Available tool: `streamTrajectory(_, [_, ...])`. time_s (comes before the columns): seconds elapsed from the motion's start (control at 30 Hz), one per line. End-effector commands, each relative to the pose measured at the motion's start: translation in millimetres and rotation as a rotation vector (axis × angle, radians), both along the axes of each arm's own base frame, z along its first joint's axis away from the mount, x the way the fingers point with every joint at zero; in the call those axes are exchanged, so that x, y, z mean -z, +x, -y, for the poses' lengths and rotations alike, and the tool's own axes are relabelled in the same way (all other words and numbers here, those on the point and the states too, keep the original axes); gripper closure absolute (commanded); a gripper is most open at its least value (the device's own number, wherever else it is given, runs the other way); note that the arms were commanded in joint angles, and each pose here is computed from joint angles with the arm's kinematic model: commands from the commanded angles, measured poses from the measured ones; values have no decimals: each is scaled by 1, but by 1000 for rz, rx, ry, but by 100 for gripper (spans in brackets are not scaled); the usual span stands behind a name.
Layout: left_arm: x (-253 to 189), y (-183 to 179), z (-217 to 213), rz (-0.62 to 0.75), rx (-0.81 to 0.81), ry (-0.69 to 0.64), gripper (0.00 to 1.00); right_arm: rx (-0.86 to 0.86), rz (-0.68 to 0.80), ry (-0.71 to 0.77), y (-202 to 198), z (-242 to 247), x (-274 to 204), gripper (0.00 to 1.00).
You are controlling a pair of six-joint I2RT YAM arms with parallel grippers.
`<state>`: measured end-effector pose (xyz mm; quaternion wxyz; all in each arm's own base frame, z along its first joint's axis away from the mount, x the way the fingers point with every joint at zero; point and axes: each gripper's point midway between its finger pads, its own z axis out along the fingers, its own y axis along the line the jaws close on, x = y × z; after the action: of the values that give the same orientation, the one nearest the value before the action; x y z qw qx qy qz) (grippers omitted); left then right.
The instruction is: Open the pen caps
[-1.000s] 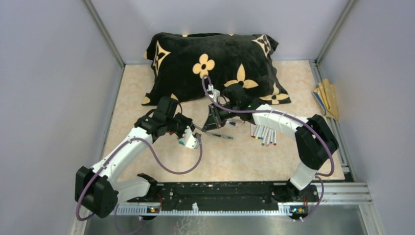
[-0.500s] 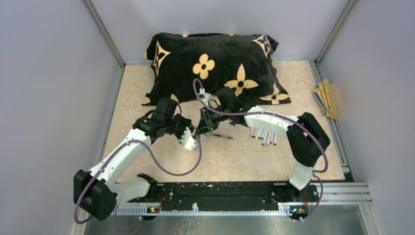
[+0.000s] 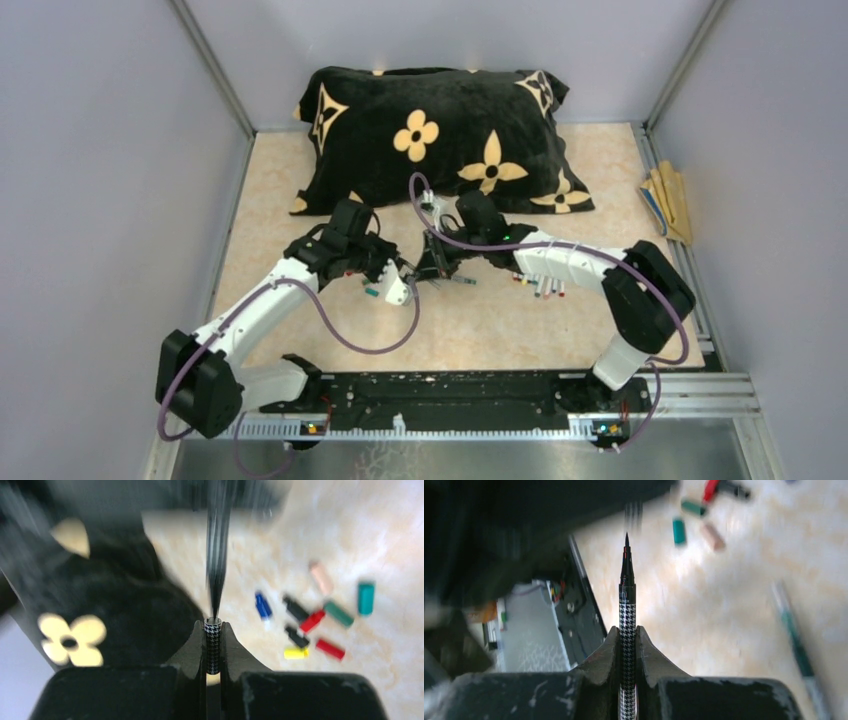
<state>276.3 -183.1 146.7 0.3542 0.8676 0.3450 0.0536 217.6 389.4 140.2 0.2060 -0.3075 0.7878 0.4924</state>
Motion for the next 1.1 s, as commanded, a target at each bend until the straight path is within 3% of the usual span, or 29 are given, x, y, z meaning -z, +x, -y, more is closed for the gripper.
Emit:
streamTrajectory(0.0, [4, 45, -54, 87, -224, 122, 100, -26, -71, -96, -40, 42, 11, 100])
streamTrajectory(0.17, [12, 57, -70, 99, -258, 150, 100, -1, -86, -126, -53, 66, 16, 100])
streamTrajectory(0.3, [19, 54, -68, 44, -299, 107, 100, 111, -70, -151, -36, 85, 15, 100])
streamTrajectory(0.6, [74, 38, -57, -328, -560, -17, 100, 901, 41, -394, 60, 199, 41, 100])
streamTrajectory(0.8, [99, 35, -51, -378, -600, -66, 93, 1069, 64, -505, 77, 238, 62, 100])
streamTrajectory(1.07, [114, 36, -49, -448, -636, -61, 69, 1156, 72, -585, 93, 260, 85, 100])
